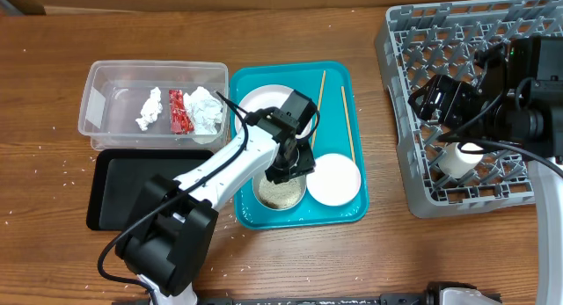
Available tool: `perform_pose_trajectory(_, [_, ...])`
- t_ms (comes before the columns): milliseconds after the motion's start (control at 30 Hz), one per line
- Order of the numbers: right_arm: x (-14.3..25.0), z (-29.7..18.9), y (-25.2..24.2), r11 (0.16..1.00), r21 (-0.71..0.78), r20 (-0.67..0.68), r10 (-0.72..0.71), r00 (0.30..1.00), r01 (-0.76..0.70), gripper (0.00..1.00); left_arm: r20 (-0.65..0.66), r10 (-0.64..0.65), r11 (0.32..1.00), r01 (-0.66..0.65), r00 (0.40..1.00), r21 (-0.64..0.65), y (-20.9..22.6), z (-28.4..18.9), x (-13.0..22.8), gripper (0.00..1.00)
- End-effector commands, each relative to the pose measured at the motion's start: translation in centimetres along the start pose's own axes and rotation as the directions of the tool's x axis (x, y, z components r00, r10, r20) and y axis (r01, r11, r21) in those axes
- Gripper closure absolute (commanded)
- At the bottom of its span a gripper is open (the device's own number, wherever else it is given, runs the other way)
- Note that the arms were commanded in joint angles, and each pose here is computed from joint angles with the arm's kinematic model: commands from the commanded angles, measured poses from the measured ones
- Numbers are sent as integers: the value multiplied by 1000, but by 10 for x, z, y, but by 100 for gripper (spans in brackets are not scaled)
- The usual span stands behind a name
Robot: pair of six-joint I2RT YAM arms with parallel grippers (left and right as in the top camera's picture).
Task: Sort waste into correct bins and load items into the dishwasher
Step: 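Grasp the rice-filled white bowl with the left gripper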
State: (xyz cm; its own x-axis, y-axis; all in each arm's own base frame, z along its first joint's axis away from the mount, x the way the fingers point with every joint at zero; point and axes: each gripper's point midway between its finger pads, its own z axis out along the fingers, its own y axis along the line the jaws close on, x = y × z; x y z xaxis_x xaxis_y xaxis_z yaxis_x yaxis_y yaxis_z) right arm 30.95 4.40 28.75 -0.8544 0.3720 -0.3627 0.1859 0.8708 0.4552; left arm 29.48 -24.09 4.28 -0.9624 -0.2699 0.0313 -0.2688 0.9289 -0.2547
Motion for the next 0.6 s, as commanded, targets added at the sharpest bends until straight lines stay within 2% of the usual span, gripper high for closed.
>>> perform_pose_trajectory(0, [-2,-1,1,1000,4,10,-8,1000,8,0,51,-33,997,36,998,-67,15,8,-8,74])
perform_pose_trajectory(67, [-1,-1,1,1000,6,5,-7,1000,7,0,50,-14,996,19,999,-86,19,9,-7,87])
perform_pose_trajectory(133, [1,-1,0,1000,8,0,-5,1000,5,0,40,6,995,-2,999,-100,22,9,-5,96])
perform_pose_trajectory(500, [2,-1,0,1000,9,-4,-3,1000,3,0,15,153,975,-149,988,-165,29,-3,-5,96])
perform_pose_trajectory(567, [2,-1,0,1000,9,-4,-3,1000,3,0,2,178,969,-175,984,-176,32,-3,-3,74])
